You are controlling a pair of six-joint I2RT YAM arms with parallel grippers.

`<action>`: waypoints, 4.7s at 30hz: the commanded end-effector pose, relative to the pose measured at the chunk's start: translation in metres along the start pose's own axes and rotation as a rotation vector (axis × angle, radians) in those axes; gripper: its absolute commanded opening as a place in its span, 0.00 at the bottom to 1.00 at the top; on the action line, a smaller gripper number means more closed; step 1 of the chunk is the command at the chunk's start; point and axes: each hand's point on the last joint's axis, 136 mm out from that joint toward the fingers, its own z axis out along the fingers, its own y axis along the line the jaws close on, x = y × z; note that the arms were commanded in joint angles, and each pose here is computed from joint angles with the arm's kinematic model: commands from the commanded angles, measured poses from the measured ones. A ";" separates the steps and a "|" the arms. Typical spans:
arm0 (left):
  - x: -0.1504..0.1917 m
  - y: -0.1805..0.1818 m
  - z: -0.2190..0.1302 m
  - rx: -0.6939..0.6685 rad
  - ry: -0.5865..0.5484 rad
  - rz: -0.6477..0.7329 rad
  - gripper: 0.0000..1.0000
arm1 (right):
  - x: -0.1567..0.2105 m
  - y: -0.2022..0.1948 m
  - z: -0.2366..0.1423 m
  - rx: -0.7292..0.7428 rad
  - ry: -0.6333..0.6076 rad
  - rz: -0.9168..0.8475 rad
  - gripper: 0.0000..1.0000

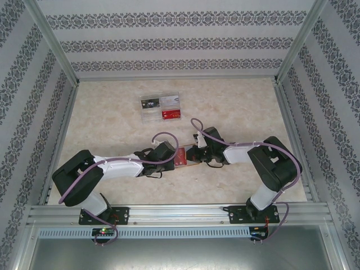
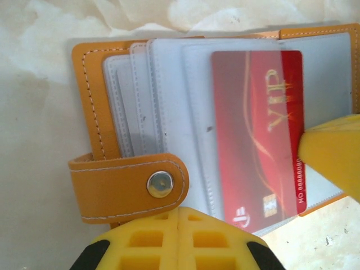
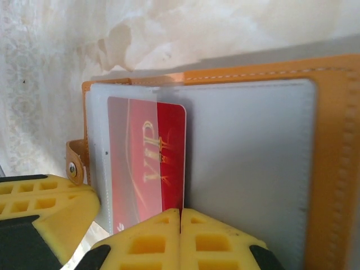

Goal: Take the credit cards out of the card holder

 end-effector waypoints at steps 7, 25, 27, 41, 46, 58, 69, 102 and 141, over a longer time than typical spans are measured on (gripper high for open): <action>0.017 0.025 0.004 -0.099 0.042 0.019 0.00 | 0.000 -0.009 -0.027 0.012 -0.050 0.019 0.00; -0.001 0.005 -0.021 -0.016 -0.011 0.065 0.00 | -0.010 0.007 -0.070 0.038 -0.138 -0.065 0.00; -0.003 0.003 -0.028 -0.003 -0.022 0.069 0.00 | -0.012 0.013 -0.077 0.038 -0.152 -0.084 0.00; -0.027 0.030 -0.117 0.091 -0.284 0.023 0.80 | -0.036 0.093 -0.119 0.345 -0.285 -0.651 0.00; -0.024 0.053 -0.143 0.106 -0.361 -0.004 1.00 | -0.048 0.118 -0.108 0.392 -0.326 -0.893 0.00; -0.009 0.079 -0.154 0.136 -0.399 -0.025 1.00 | -0.095 0.149 -0.060 0.705 -0.218 -1.428 0.00; -0.004 0.099 -0.162 0.116 -0.436 -0.049 1.00 | -0.148 0.133 -0.008 0.870 -0.046 -1.720 0.00; -0.006 0.114 -0.171 0.061 -0.469 -0.053 1.00 | -0.205 0.078 0.043 0.926 0.075 -1.726 0.00; -0.006 0.112 -0.171 0.073 -0.472 -0.036 1.00 | -0.243 0.090 0.017 1.028 -0.131 -1.548 0.25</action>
